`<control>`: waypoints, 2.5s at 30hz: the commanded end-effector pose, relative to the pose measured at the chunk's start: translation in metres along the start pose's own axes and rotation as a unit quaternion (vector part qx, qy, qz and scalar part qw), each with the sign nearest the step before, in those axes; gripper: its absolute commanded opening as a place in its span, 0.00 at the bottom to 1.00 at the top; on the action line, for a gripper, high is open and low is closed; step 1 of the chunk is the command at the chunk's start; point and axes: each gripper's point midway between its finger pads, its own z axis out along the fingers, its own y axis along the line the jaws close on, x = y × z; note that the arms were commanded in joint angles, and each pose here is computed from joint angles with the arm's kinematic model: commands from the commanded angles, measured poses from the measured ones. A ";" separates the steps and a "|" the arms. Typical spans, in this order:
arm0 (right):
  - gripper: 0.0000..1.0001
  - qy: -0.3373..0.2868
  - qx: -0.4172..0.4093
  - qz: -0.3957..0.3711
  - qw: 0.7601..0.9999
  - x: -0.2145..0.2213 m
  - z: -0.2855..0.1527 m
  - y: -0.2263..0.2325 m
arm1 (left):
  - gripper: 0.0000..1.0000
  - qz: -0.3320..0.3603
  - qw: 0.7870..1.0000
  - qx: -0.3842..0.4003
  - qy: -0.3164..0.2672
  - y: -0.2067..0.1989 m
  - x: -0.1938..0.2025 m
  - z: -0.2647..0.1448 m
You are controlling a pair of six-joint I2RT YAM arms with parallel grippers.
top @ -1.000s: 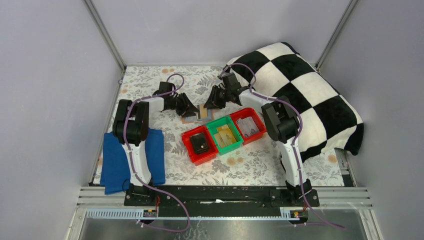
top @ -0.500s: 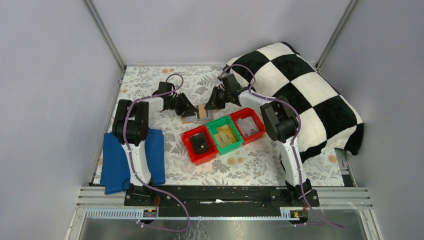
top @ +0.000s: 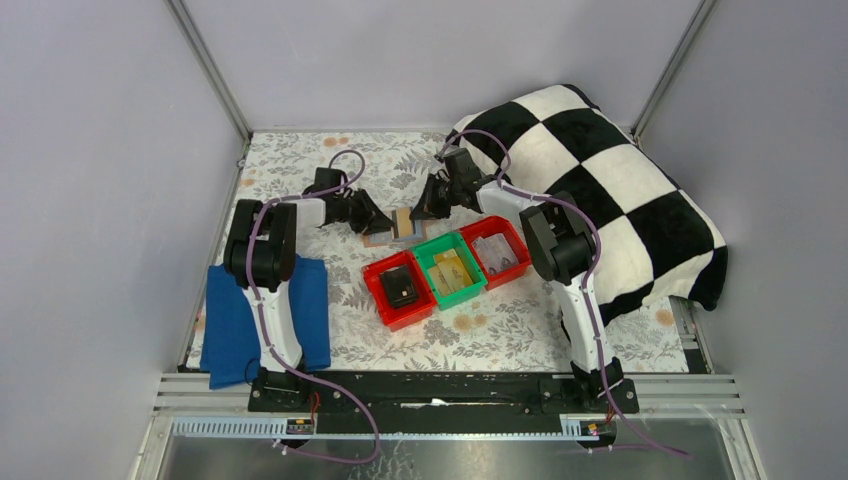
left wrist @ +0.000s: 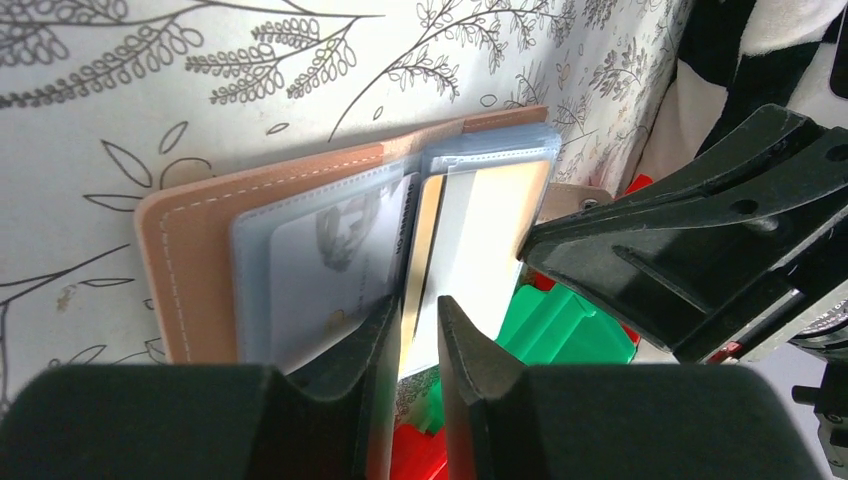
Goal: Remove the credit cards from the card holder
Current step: Remove the credit card from the card holder.
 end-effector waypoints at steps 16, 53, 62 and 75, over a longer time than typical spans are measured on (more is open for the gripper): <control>0.12 0.014 0.002 -0.019 1.000 0.009 -0.002 0.010 | 0.00 0.003 0.999 0.005 -0.033 0.005 -0.011 -0.018; 0.31 -0.056 0.003 -0.044 0.997 -0.002 -0.017 0.027 | 0.00 0.009 0.999 0.001 -0.035 0.005 -0.013 -0.024; 0.31 -0.055 0.010 -0.042 0.998 -0.001 -0.015 0.022 | 0.00 0.008 0.999 0.001 -0.035 0.005 -0.013 -0.024; 0.32 -0.034 0.005 -0.034 0.999 0.007 -0.004 0.015 | 0.00 0.010 0.999 0.002 -0.036 0.004 -0.014 -0.024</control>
